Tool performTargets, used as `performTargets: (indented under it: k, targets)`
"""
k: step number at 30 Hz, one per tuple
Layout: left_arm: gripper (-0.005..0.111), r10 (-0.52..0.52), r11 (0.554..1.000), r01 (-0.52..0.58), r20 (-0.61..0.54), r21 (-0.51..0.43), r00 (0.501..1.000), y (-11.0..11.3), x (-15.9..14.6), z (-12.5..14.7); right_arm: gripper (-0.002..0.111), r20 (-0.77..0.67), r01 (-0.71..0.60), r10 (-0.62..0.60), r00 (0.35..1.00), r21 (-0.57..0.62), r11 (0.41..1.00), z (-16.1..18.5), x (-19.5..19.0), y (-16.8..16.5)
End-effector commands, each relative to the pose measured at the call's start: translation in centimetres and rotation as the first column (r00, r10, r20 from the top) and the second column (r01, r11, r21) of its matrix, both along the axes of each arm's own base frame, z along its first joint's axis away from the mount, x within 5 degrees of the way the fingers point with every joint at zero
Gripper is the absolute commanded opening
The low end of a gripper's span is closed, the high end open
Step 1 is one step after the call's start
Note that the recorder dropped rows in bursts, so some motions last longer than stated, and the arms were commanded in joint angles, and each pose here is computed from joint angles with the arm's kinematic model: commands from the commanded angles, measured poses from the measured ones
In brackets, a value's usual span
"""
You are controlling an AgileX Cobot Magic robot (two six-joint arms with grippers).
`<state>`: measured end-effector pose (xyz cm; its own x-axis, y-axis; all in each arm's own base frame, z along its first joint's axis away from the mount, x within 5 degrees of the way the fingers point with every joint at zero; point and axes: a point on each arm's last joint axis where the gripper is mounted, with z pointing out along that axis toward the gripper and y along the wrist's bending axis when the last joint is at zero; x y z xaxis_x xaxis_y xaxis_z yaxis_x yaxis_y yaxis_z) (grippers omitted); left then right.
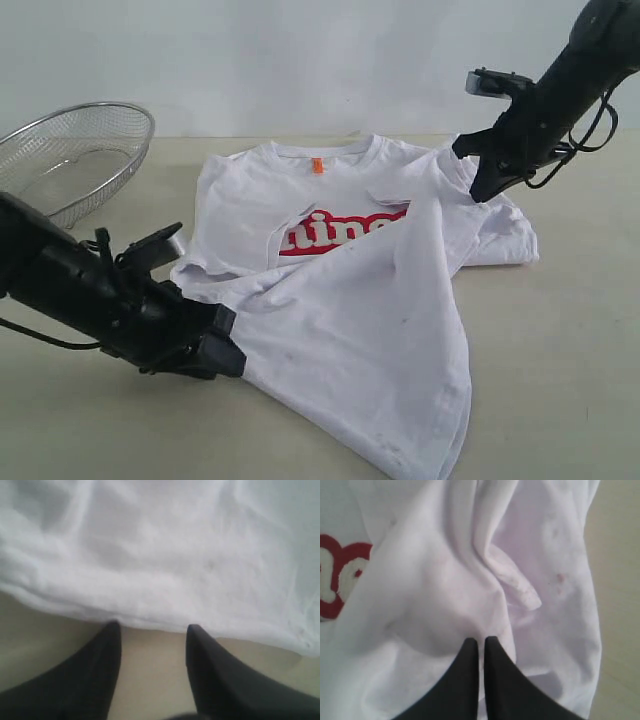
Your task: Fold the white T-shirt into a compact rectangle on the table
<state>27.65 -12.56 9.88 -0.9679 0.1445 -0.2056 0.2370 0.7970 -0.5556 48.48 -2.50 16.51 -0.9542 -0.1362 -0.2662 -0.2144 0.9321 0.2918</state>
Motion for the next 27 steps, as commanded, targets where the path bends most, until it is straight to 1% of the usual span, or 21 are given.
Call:
performTargets:
  k: [1, 3, 6, 8, 13, 18, 24, 27]
  targets:
    - [0.058, 0.003, 0.998, 0.0, -0.049, 0.061, 0.999, 0.2, 0.3, -2.7, 0.0, 0.025, -0.004, 0.004, 1.0, 0.005, 1.0, 1.1, 0.0, 0.0]
    - [0.061, 0.019, 0.998, -0.015, -0.079, 0.057, 0.997, 0.1, 0.5, -3.3, 0.0, 0.023, -0.005, 0.005, 1.0, 0.005, 1.0, 1.1, -0.1, 0.0]
    - [0.061, 0.004, 0.999, -0.001, -0.092, 0.036, 0.996, -0.2, 0.7, -3.2, 0.0, 0.023, -0.005, 0.005, 1.0, 0.005, 1.0, 1.1, -0.1, 0.0]
    - [0.061, 0.013, 0.999, -0.01, -0.093, 0.032, 0.996, -0.3, 0.9, -3.1, 0.0, 0.026, -0.004, 0.004, 1.0, 0.005, 1.0, 1.1, 0.0, 0.0]
    - [0.06, 0.003, 1.0, -0.004, -0.136, -0.01, 0.991, -0.8, 0.7, -2.8, 0.0, 0.029, -0.003, 0.003, 1.0, 0.004, 1.0, 1.1, 0.0, 0.0]
    - [0.042, -0.032, 0.999, 0.03, -0.139, -0.011, 0.99, -1.7, 0.3, -2.9, 0.0, 0.032, -0.001, 0.0, 0.999, 0.007, 1.0, 1.1, 0.0, 0.0]
    - [0.028, 0.027, 0.999, -0.029, -0.121, -0.017, 0.992, -2.2, 1.3, -2.6, 0.0, 0.032, 0.0, -0.001, 0.999, 0.011, 1.0, 1.1, 0.0, 0.1]
    - [0.017, 0.035, 0.999, -0.036, -0.087, -0.005, 0.996, -2.2, 1.9, -2.4, 0.0, 0.034, -0.005, 0.004, 0.999, 0.011, 1.0, 1.1, 0.0, 0.1]
